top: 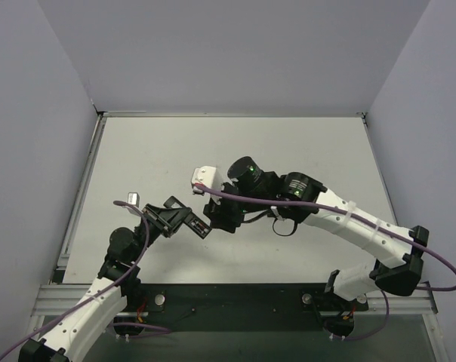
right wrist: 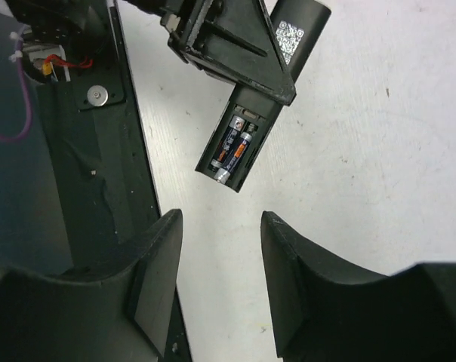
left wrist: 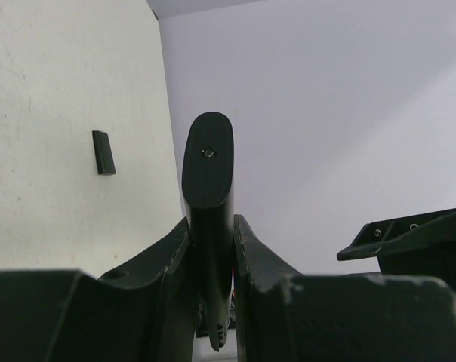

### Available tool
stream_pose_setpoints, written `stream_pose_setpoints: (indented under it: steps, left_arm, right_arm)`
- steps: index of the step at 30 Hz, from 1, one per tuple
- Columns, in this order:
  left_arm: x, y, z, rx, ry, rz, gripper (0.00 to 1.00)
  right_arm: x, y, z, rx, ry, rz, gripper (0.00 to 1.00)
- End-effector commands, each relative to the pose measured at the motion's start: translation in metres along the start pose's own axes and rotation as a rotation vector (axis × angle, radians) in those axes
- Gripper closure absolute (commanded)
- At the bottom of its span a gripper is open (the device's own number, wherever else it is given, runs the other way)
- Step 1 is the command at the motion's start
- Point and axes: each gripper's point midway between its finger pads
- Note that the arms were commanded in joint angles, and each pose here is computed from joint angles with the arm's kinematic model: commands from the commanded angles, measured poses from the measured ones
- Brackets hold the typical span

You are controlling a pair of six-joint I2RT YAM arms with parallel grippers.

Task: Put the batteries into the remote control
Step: Load the battery into the remote control.

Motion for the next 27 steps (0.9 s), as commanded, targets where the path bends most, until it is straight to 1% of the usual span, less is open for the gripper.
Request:
stream_pose_setpoints:
  steps: [1, 4, 5, 6, 7, 9, 12, 14, 18, 27]
  left_arm:
    - [0.019, -0.011, -0.002, 0.003, 0.107, -0.003, 1.00]
    - [0.026, -0.017, -0.001, 0.002, 0.153, 0.008, 1.00]
    - [0.028, -0.017, 0.000, -0.003, 0.162, 0.014, 1.00]
    - [0.029, -0.021, 0.000, 0.004, 0.170, 0.023, 1.00]
    - [0.031, -0.023, 0.000, 0.007, 0.180, 0.028, 1.00]
    - [0.033, -0.028, 0.000, 0.019, 0.189, 0.046, 1.00]
    - [0.034, -0.033, 0.001, 0.029, 0.197, 0.063, 1.00]
    - [0.035, -0.036, 0.001, 0.034, 0.205, 0.074, 1.00]
    - [0.038, -0.039, 0.001, 0.041, 0.221, 0.079, 1.00]
    - [0.040, -0.047, -0.001, 0.064, 0.229, 0.086, 1.00]
  right_arm:
    - [-0.007, 0.016, -0.015, -0.143, -0.199, -0.210, 0.59]
    - [0.005, 0.017, -0.018, -0.141, -0.270, -0.343, 0.59]
    - [0.006, 0.024, -0.018, -0.174, -0.303, -0.368, 0.59]
    - [0.002, 0.021, -0.023, -0.161, -0.348, -0.422, 0.59]
    - [0.012, 0.027, -0.018, -0.191, -0.350, -0.440, 0.59]
    - [0.007, 0.036, -0.019, -0.235, -0.409, -0.493, 0.59]
    - [0.009, 0.046, -0.011, -0.293, -0.446, -0.521, 0.61]
    - [0.008, 0.049, -0.006, -0.303, -0.453, -0.543, 0.62]
    - [0.007, 0.050, 0.006, -0.319, -0.445, -0.565, 0.69]
    - [0.012, 0.047, 0.021, -0.328, -0.414, -0.583, 0.71]
Point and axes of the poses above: each gripper's point midway between its finger pads, its own z axis out along the fingers, its own y axis along the line the jaws close on, x = y × z, and after that the axes turned 12 degrees about -z, right-handed
